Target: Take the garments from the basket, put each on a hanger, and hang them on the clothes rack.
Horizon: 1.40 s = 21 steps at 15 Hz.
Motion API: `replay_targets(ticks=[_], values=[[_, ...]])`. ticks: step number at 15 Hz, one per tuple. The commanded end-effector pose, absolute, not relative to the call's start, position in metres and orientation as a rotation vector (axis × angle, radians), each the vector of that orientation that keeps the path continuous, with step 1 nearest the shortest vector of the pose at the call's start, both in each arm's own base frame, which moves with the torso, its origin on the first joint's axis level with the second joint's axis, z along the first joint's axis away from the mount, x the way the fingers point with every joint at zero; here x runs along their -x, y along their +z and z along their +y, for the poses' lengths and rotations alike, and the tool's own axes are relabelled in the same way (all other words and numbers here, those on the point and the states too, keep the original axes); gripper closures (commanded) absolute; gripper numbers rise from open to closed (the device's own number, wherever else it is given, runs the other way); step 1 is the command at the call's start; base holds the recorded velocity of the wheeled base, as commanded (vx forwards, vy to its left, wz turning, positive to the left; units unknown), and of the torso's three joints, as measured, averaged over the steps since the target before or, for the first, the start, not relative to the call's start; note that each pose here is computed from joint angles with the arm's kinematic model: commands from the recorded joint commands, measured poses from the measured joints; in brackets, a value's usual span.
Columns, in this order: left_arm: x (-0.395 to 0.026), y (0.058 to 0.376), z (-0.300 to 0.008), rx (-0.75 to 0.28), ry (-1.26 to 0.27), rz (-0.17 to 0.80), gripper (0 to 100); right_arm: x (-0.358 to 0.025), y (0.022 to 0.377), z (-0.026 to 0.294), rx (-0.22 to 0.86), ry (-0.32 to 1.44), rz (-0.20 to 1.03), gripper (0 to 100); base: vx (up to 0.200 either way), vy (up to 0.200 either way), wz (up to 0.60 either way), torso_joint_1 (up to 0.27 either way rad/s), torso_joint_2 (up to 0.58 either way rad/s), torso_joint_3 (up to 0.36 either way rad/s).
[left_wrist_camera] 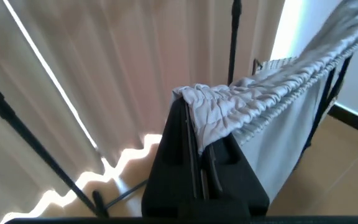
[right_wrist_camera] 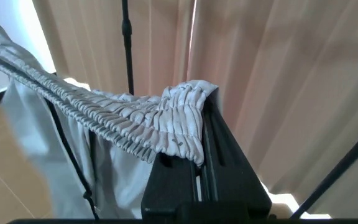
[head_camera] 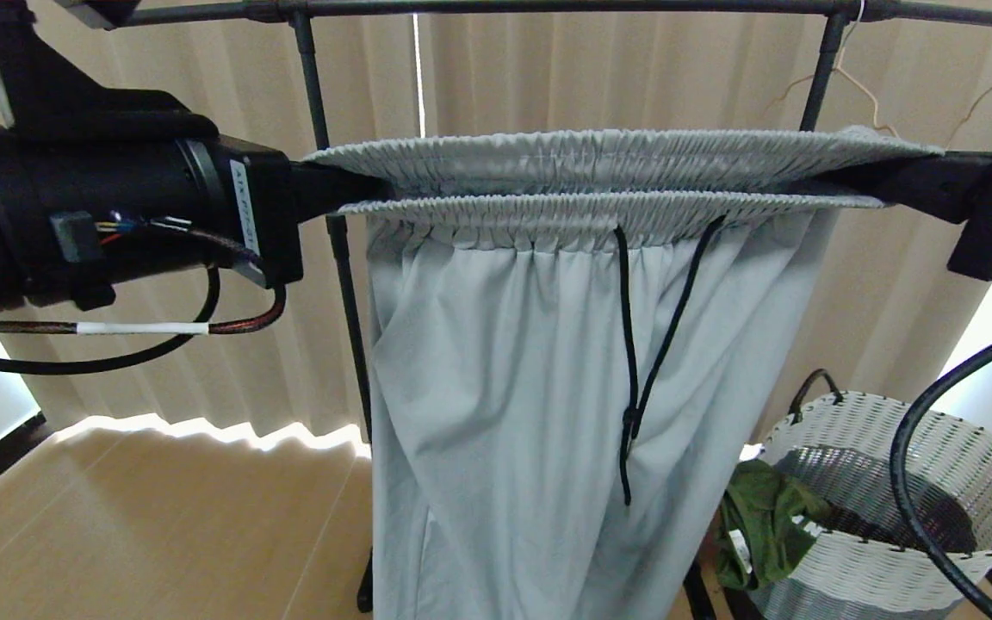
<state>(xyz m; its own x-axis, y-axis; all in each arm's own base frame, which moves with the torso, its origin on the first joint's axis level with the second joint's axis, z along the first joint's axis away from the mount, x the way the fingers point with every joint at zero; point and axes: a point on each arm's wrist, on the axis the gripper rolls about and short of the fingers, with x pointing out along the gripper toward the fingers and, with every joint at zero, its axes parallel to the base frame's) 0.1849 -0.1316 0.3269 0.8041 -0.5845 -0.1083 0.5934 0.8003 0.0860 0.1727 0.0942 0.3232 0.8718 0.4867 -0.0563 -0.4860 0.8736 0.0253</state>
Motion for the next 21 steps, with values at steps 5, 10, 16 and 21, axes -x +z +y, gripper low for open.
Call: replay_targets(ticks=[5, 10, 16, 21], values=[[-0.184, 0.333, -0.131, -0.151, -0.636, 0.179, 100, -0.194, 0.311, 0.096, 0.033, 0.420, 0.115, 100, 0.000, 0.000, 0.00, 0.000, 0.00, 0.000], [-0.184, 0.332, -0.131, -0.144, -0.641, 0.176, 100, -0.210, 0.308, 0.092, 0.020, 0.377, 0.079, 100, 0.000, 0.000, 0.00, 0.000, 0.00, 0.000], [-0.190, 0.332, -0.135, -0.137, -0.638, 0.126, 100, -0.207, 0.305, 0.091, 0.015, 0.371, 0.055, 100, 0.000, 0.000, 0.00, 0.000, 0.00, 0.000], [-0.210, 0.326, -0.142, -0.133, -0.608, 0.146, 100, -0.175, 0.316, 0.077, 0.038, 0.373, 0.059, 100, 0.000, 0.000, 0.00, 0.000, 0.00, 0.000]])
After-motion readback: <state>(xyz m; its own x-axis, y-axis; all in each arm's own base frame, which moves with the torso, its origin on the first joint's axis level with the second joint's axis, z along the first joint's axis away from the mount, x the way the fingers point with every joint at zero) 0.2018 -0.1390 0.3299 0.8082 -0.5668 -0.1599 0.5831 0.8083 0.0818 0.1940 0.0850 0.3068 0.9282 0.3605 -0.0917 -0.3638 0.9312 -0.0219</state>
